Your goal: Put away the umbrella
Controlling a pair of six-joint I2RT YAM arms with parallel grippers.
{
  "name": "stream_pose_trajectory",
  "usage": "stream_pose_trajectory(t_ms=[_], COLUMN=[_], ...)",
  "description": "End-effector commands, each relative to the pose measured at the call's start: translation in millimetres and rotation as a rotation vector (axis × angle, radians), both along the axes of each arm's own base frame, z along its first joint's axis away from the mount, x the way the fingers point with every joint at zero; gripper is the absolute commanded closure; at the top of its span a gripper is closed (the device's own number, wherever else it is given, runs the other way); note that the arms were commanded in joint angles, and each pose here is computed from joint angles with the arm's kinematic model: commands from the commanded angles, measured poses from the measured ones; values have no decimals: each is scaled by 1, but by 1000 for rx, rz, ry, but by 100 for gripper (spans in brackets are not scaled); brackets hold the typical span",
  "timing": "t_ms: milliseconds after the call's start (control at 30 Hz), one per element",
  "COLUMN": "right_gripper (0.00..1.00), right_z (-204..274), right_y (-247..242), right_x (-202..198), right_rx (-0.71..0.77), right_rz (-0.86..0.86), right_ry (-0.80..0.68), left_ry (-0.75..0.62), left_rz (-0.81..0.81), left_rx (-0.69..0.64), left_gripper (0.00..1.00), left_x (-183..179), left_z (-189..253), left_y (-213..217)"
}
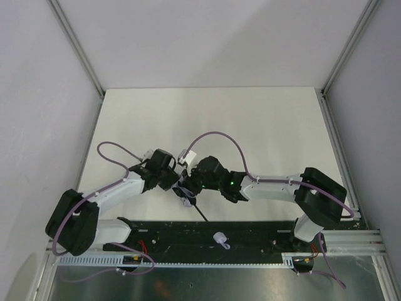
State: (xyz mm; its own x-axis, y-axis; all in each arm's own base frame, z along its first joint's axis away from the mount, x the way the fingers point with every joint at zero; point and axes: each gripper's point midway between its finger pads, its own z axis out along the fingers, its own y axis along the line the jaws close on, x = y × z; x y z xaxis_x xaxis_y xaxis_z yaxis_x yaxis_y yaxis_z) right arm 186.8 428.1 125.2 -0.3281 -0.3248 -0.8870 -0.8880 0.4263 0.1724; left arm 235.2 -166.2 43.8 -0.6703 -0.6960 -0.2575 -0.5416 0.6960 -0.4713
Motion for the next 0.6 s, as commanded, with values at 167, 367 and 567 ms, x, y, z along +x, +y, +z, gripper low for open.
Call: stream_pose_trajectory(t_ms=[167, 367, 567], right_gripper=[100, 100, 100], right_z=[52, 97, 131], right_y=[4, 3, -14], right_x=[28, 3, -8], right_rx=[349, 632, 957], right_rz=[-73, 79, 144], right_ry=[135, 419, 662], left_ry=[13, 31, 54], left_rz=[53, 66, 83], left_rx=[133, 183, 220], left_gripper=[100, 100, 100], left_x=[15, 15, 10], left_z=[-34, -50, -66], left_y=[10, 14, 20])
